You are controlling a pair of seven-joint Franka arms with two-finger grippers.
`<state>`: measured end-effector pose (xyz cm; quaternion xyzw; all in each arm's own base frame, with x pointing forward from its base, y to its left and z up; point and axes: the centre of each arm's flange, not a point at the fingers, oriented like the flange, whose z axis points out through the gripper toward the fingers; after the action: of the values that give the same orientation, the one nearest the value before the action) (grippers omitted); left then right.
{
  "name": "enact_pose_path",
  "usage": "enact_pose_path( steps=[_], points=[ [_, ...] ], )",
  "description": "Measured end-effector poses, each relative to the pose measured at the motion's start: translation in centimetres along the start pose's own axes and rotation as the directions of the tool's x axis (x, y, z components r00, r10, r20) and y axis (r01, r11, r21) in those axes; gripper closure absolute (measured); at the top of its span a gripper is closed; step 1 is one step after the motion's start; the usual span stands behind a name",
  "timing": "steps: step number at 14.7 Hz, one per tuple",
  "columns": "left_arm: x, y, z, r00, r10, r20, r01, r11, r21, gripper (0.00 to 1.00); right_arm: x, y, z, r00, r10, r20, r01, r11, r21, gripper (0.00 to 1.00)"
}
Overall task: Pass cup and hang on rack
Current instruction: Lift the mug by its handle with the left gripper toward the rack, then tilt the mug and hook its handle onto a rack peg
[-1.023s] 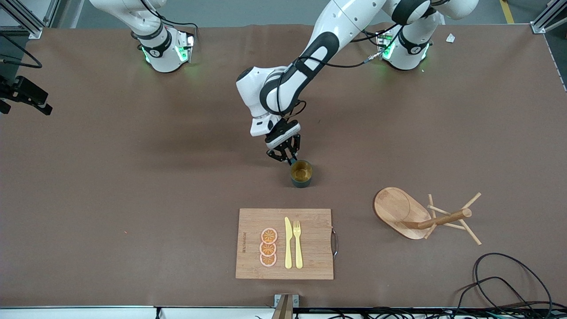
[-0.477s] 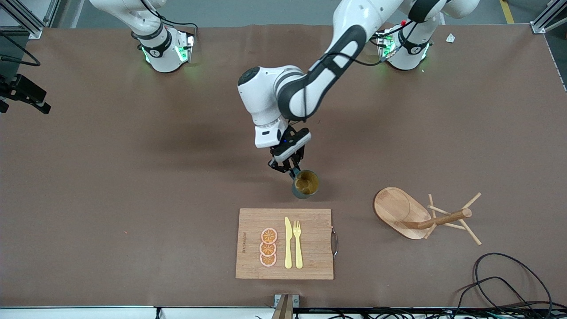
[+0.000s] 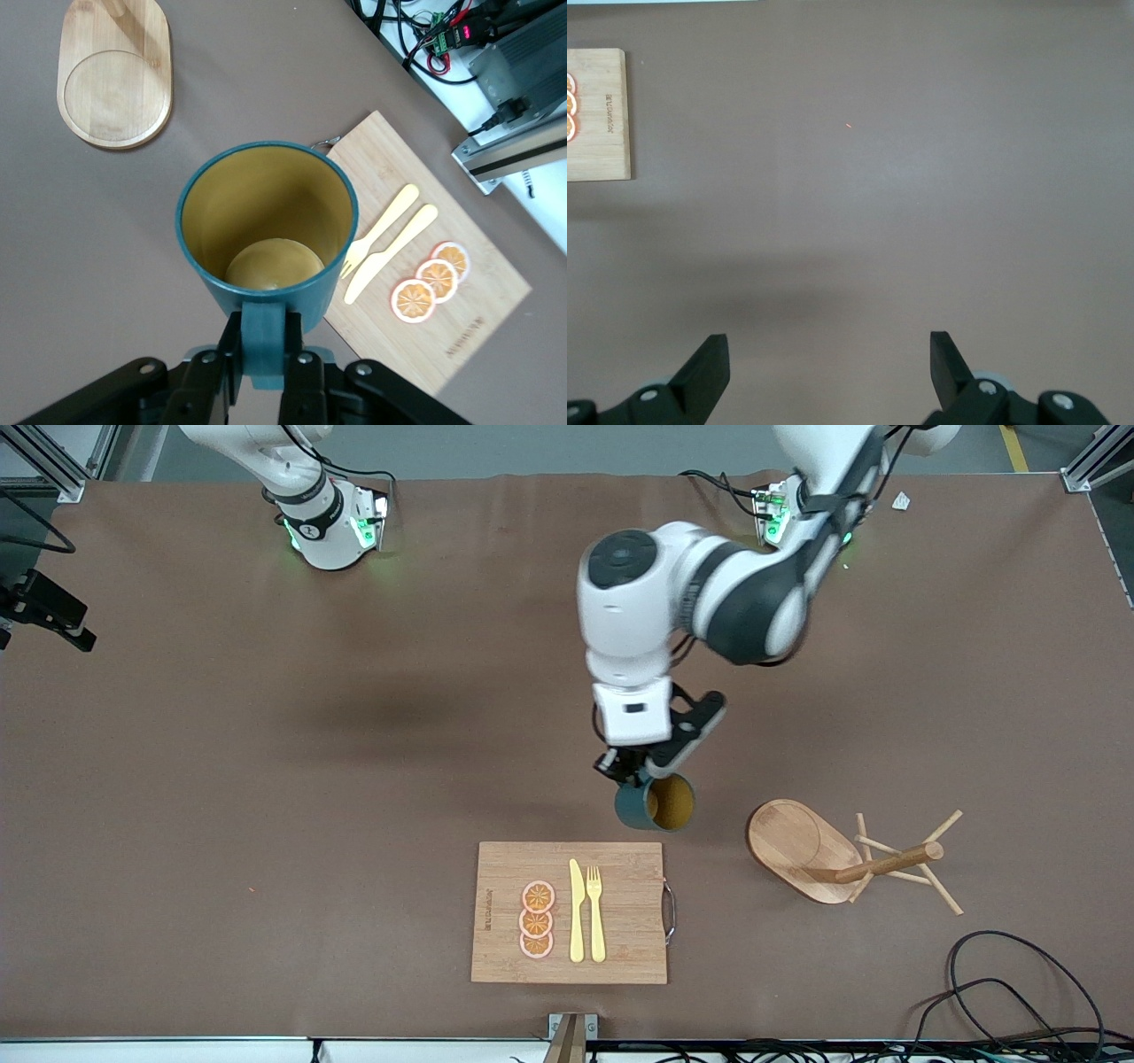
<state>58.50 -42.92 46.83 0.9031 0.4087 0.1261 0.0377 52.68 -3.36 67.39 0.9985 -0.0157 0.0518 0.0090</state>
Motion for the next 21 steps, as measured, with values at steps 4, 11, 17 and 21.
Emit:
enact_pose_path(
  steps=[4,11,17,21],
  points=[
    [8.1,-1.5,-2.9,0.982,-0.1,0.158,0.107,0.994,-0.036,0.79,0.1,0.1,-0.1,1.0,0.002,-0.003,-0.002,1.0,0.0,0.0],
    [17.0,-4.0,-3.2,0.857,-0.28,0.434,0.328,0.944,-0.038,0.79,0.4,0.2,0.2,1.0,0.005,-0.001,-0.005,1.0,-0.001,0.0],
    [28.1,-10.6,-1.6,0.709,-0.227,0.668,0.353,0.934,-0.057,0.79,0.3,0.2,0.2,1.0,0.005,0.001,-0.005,1.0,-0.001,0.0],
    [31.9,-14.6,2.4,0.589,-0.203,0.783,0.359,0.933,-0.028,0.79,0.4,0.4,0.3,1.0,0.008,0.004,-0.008,1.0,-0.001,0.0]
  ],
)
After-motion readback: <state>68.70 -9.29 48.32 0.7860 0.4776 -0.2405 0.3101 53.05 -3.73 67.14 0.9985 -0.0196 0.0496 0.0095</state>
